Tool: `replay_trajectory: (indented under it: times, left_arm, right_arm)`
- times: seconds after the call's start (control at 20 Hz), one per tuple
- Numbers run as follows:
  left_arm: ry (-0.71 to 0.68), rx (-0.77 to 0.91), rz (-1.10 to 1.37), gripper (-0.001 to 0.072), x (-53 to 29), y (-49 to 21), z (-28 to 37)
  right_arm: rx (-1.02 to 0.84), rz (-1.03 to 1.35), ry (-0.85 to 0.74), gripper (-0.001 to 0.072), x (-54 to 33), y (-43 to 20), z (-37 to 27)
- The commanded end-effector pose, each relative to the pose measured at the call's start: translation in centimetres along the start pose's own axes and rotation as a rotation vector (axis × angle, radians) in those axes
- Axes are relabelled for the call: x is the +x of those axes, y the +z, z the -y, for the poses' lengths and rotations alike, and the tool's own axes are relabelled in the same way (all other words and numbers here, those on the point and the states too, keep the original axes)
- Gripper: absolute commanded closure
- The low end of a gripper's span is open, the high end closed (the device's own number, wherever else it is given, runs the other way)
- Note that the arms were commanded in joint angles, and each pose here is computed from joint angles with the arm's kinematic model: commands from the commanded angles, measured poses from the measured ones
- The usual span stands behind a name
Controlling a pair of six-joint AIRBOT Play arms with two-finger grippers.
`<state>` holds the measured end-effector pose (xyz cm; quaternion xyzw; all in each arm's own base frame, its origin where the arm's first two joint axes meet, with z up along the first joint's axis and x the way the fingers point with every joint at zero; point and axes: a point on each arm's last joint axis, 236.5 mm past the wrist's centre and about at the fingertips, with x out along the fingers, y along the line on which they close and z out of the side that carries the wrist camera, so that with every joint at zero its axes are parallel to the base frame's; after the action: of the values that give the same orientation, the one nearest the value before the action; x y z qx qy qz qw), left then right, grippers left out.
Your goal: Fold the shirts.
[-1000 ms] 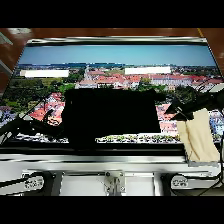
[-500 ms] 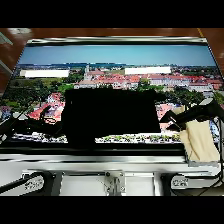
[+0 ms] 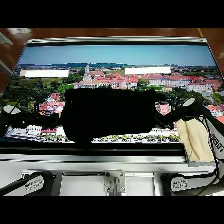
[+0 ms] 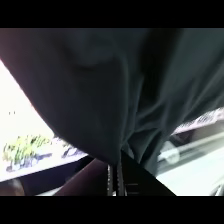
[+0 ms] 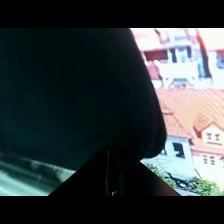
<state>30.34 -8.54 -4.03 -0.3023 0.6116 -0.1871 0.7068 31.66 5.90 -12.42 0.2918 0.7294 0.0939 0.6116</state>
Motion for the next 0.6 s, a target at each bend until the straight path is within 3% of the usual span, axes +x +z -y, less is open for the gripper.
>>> replay_trajectory:
  times: [0.0, 0.15, 0.3, 0.45, 0.55]
  left_arm:
    - [0.014, 0.117, 0.137, 0.0671, -3.9, 4.1, 2.9]
    - [0.037, 0.343, 0.410, 0.0671, -13.3, 8.7, 10.3]
    - [0.078, 0.658, 0.809, 0.0671, -27.7, 8.9, 22.2]
    - [0.141, 0.905, 1.265, 0.0671, -42.4, 2.3, 33.1]
    - [0.199, 1.012, 1.460, 0.0671, -47.9, -3.5, 37.1]
  right_arm:
    - [-0.126, 0.099, 0.021, 0.0641, -3.5, 1.1, -3.3]
    - [-0.439, 0.404, 0.009, 0.0641, -14.5, 2.8, -10.2]
    - [-0.714, 0.900, -0.051, 0.0642, -31.3, -0.1, -19.3]
    - [-0.823, 1.486, -0.132, 0.0642, -48.8, -10.8, -25.6]
    - [-0.797, 1.722, -0.182, 0.0642, -55.2, -18.5, -26.1]
